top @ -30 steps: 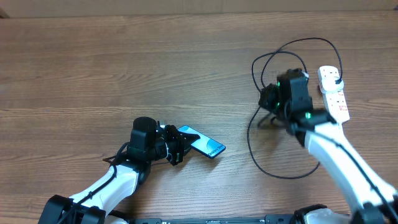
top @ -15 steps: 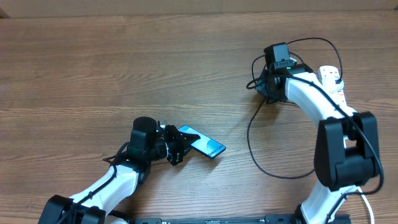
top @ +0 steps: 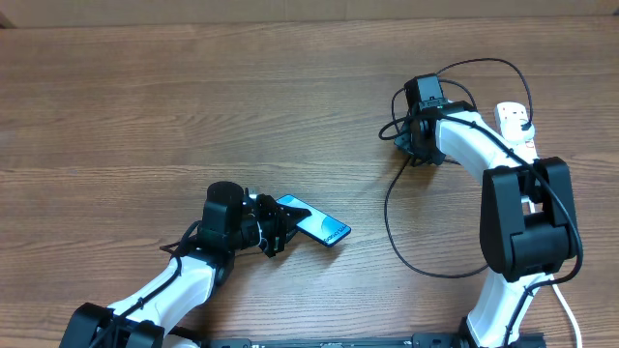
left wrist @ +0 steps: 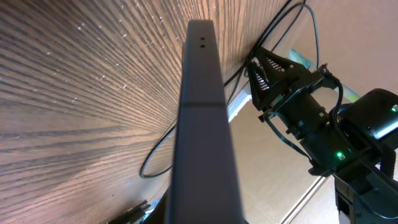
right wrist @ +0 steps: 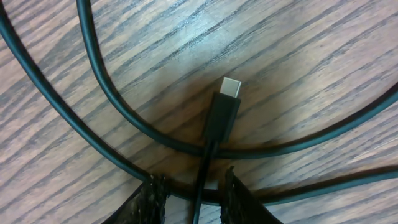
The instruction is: Plug charger to phone and switch on socket
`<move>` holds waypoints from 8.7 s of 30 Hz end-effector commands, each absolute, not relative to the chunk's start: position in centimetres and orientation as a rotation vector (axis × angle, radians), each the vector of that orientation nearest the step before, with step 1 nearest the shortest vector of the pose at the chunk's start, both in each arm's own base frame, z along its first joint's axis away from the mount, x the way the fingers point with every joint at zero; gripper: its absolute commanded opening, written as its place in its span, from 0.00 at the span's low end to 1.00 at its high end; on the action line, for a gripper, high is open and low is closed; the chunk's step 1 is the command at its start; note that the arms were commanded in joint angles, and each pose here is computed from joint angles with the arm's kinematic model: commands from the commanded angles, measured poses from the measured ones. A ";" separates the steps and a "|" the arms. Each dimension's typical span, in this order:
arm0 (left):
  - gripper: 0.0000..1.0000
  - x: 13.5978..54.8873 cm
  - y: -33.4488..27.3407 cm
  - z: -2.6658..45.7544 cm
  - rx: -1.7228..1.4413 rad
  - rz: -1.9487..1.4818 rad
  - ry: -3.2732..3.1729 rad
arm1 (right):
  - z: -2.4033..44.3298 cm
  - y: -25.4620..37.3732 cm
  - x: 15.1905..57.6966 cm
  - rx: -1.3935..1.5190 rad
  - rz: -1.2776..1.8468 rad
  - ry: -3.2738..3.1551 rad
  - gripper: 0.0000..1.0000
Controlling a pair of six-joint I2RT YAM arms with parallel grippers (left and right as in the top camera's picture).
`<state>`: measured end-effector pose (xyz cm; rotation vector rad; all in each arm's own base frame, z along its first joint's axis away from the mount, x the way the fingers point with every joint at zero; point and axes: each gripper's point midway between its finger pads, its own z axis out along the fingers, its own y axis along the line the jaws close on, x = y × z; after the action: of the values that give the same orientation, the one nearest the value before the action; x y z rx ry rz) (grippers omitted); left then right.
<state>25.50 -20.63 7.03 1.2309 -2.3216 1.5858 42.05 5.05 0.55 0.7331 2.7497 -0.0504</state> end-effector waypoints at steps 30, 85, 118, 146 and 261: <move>0.04 24.5 -21.6 7.9 1.037 1.639 -2.356 | 3.2 5.5 41.4 0.673 0.001 2.778 0.04; 0.04 31.1 -21.2 20.6 -0.210 2.300 -2.392 | 19.6 23.1 15.8 -0.787 0.798 2.805 0.04; 0.04 31.2 -21.2 21.4 -0.230 2.326 -2.384 | 17.0 23.9 17.0 -0.795 0.733 2.869 0.04; 0.04 31.2 -21.5 21.4 -0.188 2.311 -2.373 | 17.1 24.2 17.4 -0.822 0.740 2.837 0.04; 0.04 33.7 -6.0 17.9 0.244 2.425 -2.540 | 0.2 28.2 20.2 -1.056 0.194 2.830 0.07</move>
<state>33.93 -6.02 16.86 0.3155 -2.5767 2.3874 19.99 27.52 0.05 -1.0472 2.8359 0.1727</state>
